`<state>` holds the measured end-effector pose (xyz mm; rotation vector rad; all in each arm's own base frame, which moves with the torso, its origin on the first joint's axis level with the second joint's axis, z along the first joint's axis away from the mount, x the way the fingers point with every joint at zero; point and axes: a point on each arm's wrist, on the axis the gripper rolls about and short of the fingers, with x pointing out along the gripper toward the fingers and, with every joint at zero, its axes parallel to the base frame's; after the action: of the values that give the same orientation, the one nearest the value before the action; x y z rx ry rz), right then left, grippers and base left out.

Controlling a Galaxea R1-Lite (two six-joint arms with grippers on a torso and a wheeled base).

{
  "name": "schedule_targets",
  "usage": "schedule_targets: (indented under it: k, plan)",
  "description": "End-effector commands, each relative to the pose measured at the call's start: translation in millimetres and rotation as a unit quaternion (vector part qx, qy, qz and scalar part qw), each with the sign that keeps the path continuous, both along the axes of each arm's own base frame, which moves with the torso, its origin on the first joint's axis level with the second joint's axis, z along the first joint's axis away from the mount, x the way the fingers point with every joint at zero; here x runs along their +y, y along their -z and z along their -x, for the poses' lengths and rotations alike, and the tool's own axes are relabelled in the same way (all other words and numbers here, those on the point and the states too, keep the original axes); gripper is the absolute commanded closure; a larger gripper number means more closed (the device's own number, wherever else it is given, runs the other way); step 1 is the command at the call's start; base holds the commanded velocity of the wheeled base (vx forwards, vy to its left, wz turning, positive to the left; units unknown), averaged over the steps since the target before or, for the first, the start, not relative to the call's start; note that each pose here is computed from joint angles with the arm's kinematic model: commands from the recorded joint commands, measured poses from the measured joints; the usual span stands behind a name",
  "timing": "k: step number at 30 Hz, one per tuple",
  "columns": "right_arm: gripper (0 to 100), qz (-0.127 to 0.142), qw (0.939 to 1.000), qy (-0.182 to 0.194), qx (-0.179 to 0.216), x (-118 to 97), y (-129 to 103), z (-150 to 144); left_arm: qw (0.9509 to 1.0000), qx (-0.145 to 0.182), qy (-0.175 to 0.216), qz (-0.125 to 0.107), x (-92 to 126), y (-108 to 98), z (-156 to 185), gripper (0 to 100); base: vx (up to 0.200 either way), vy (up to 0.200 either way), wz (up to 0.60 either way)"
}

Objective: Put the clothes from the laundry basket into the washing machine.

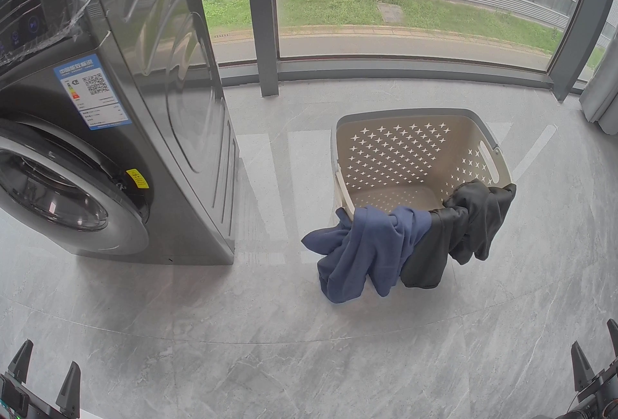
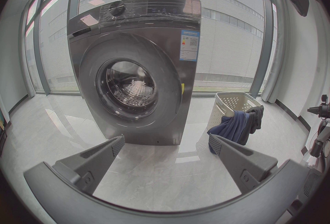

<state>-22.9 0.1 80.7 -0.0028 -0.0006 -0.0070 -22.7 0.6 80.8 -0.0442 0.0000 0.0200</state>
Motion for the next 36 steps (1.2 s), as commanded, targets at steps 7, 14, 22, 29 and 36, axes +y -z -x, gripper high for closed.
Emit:
schedule_targets:
  k: [7,14,22,29,36]
  plan:
    - [0,0.0,1.0,0.0,0.003,0.0,4.6,-0.5,1.0,0.003,0.0,0.001,0.0,4.7,-0.4,0,0.0,0.2,0.0]
    - [0,0.0,1.0,0.0,0.003,0.0,4.6,-0.5,1.0,0.003,0.0,0.001,0.0,4.7,-0.4,0,0.0,0.2,0.0]
    - [0,0.0,1.0,0.0,0.003,0.0,4.6,-0.5,1.0,0.003,0.0,0.001,0.0,4.7,-0.4,0,0.0,0.2,0.0]
    - [0,0.0,1.0,0.0,0.003,0.0,4.6,-0.5,1.0,0.003,0.0,0.001,0.0,4.7,-0.4,0,0.0,0.2,0.0]
    - [0,0.002,1.0,0.0,0.004,0.0,4.7,-0.5,1.0,0.003,0.0,0.001,0.0,4.7,-0.4,0,0.0,0.2,0.0]
